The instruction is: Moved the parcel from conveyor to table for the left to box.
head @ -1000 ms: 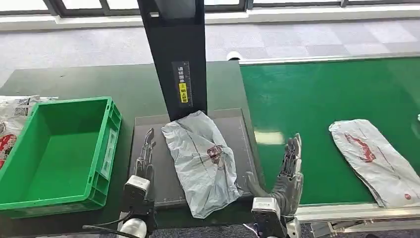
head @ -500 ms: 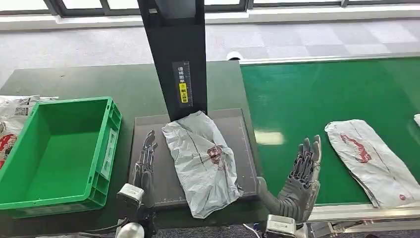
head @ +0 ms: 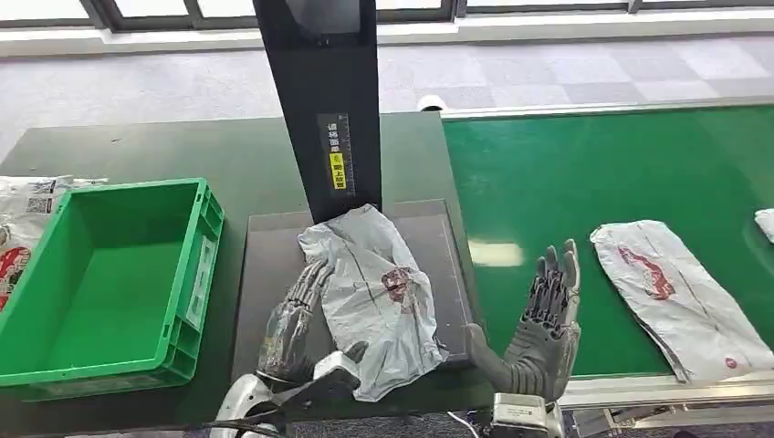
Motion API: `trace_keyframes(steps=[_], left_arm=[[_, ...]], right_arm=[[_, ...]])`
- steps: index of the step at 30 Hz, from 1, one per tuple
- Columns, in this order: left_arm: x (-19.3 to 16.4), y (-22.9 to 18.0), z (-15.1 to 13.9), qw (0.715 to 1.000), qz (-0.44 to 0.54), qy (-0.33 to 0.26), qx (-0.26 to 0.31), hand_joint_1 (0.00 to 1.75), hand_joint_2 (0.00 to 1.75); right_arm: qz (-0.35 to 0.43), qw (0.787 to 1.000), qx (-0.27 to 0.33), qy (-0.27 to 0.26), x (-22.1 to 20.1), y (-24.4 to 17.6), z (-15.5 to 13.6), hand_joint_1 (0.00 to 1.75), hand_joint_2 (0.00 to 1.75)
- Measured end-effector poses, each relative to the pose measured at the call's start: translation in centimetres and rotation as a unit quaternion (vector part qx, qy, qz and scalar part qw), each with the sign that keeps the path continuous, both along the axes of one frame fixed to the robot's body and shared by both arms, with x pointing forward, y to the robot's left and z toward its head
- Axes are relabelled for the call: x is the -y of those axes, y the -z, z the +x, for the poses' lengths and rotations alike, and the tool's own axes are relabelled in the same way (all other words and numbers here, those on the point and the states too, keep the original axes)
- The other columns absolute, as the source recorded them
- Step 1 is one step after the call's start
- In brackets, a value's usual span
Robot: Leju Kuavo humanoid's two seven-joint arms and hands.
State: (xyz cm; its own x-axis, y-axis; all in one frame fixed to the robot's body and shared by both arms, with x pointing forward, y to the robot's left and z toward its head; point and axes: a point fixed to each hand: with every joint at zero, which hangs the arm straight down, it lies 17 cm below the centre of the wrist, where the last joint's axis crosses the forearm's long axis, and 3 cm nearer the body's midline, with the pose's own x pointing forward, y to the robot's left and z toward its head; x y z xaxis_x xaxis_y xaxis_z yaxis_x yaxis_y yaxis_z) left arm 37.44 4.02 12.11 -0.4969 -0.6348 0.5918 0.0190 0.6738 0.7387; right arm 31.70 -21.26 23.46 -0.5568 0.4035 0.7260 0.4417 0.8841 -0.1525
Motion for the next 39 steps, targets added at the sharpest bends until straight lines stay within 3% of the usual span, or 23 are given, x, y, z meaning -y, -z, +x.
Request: trace_keyframes(steps=[7,35,36,39], left_arm=[[2.7,3.8,-1.6,0.995,0.086,0.050,-0.031,0.00,1.75],[4.5,7.0,-4.1,0.986,0.116,0.094,-0.071,0.00,1.75],[4.6,7.2,-4.2,0.986,0.118,0.097,-0.073,1.75,1.75],[5.1,7.2,-4.7,0.985,0.118,0.107,-0.070,1.75,1.75]], right_arm=[[0.006,1.000,0.007,-0.010,-0.2,-0.3,0.4,0.00,1.75],[0.003,1.000,0.003,-0.023,-0.9,0.0,1.4,0.00,1.75],[0.003,1.000,0.003,-0.022,-0.9,0.0,1.4,0.00,1.75],[0.003,1.000,0.002,-0.023,-0.9,0.0,1.4,0.00,1.75]])
